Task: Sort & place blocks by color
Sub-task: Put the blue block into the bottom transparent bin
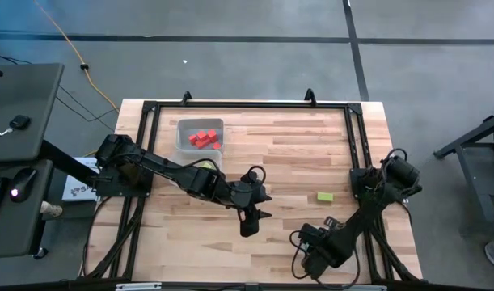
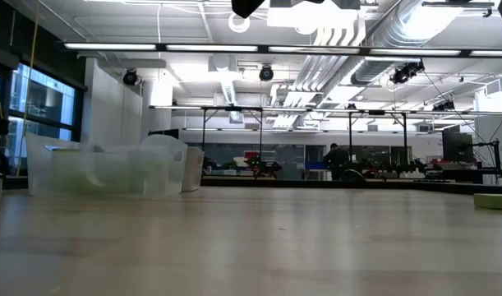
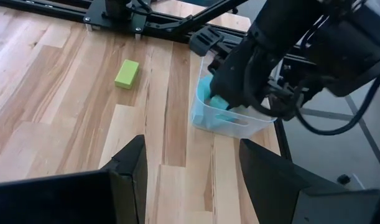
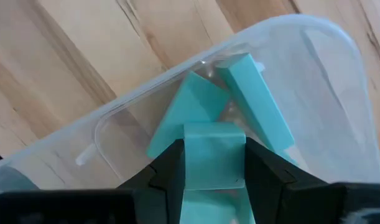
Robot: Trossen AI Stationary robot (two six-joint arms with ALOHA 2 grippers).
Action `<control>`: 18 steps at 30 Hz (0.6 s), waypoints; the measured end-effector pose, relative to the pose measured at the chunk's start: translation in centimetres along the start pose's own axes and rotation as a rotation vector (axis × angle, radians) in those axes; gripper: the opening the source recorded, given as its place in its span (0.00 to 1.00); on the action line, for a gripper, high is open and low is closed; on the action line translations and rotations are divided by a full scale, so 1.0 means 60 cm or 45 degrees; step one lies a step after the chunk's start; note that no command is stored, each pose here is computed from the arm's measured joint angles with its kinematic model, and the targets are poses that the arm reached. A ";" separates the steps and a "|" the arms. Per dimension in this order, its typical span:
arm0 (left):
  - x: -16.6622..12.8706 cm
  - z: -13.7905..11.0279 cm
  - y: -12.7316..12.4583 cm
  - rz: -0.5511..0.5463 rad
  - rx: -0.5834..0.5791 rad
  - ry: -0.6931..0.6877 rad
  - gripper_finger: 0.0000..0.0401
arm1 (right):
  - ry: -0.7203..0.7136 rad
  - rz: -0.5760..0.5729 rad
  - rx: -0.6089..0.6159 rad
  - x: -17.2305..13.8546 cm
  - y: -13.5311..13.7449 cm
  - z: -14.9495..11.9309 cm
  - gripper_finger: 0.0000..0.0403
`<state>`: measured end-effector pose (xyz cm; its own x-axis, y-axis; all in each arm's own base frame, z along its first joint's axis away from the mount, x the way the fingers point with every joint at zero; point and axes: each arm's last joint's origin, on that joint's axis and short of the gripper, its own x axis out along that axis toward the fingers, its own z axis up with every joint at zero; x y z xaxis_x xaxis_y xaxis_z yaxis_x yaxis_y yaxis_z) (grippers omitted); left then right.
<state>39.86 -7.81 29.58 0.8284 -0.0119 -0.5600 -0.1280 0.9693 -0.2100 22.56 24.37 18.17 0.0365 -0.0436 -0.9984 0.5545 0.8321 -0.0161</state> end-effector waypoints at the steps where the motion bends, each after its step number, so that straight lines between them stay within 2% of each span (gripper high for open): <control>1: 0.000 0.000 -0.001 -0.002 0.001 0.001 0.43 | 0.008 -0.007 0.002 0.004 0.001 0.001 0.29; 11: -0.001 -0.003 -0.003 -0.004 0.007 0.015 0.43 | 0.046 0.012 0.004 0.005 0.004 0.001 0.30; 18: -0.001 -0.007 -0.001 0.009 0.013 0.049 0.43 | 0.081 0.020 0.003 0.007 0.005 0.000 0.41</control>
<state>39.60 -8.00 29.27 0.8060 -0.0146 -0.5917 -0.1278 0.9718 -0.1981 22.73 24.60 17.76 -0.0079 0.0046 -1.0000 0.5565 0.8309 -0.0006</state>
